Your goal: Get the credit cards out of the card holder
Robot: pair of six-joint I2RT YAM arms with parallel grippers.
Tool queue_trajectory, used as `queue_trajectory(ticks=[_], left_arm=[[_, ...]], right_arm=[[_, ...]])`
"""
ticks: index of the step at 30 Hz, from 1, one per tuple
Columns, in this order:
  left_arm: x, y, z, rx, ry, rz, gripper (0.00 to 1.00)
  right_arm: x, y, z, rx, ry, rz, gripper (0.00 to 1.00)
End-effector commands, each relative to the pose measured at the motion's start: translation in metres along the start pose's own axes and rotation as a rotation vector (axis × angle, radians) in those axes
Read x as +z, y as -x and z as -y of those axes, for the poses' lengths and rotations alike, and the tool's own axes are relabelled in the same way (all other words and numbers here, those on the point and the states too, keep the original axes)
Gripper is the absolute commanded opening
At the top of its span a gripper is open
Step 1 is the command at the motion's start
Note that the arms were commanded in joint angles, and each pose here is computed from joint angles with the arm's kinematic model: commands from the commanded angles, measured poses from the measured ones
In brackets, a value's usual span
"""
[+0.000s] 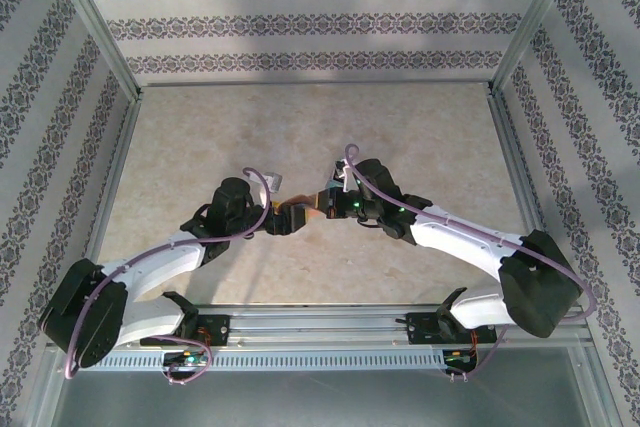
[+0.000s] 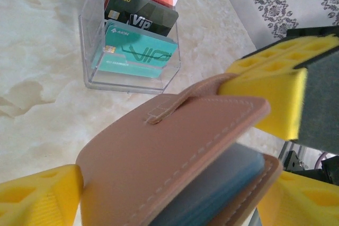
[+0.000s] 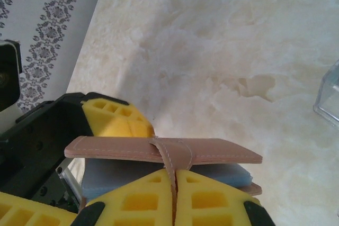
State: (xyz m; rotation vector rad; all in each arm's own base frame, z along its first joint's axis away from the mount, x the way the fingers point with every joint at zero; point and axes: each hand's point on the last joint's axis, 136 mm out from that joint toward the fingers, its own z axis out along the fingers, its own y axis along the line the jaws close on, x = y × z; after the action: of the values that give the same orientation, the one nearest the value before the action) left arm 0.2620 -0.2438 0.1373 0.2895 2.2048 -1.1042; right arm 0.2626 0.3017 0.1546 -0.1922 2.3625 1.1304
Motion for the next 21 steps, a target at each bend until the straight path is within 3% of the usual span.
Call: queue_trajectory(ticks=[1,3,9,19,21], left_arm=[[0.004,0.005,0.005,-0.006,-0.031,0.022,0.92],[0.005,0.004,0.002,-0.013,-0.023,0.028,0.92],[0.006,0.003,-0.001,0.004,-0.012,0.028,0.43],[-0.007,0.013,0.014,0.135,-0.01,0.01,0.03],[-0.01,0.014,0.02,0.174,-0.028,0.003,0.0]], right_arm=[[-0.002,0.007,-0.017,-0.011,0.027,0.016,0.0],[-0.002,0.007,-0.017,-0.002,0.018,0.011,0.0],[-0.003,0.008,-0.025,0.006,0.026,-0.001,0.0],[-0.016,0.013,-0.034,-0.03,0.013,-0.011,0.0],[-0.019,0.012,-0.035,-0.05,0.009,-0.017,0.0]])
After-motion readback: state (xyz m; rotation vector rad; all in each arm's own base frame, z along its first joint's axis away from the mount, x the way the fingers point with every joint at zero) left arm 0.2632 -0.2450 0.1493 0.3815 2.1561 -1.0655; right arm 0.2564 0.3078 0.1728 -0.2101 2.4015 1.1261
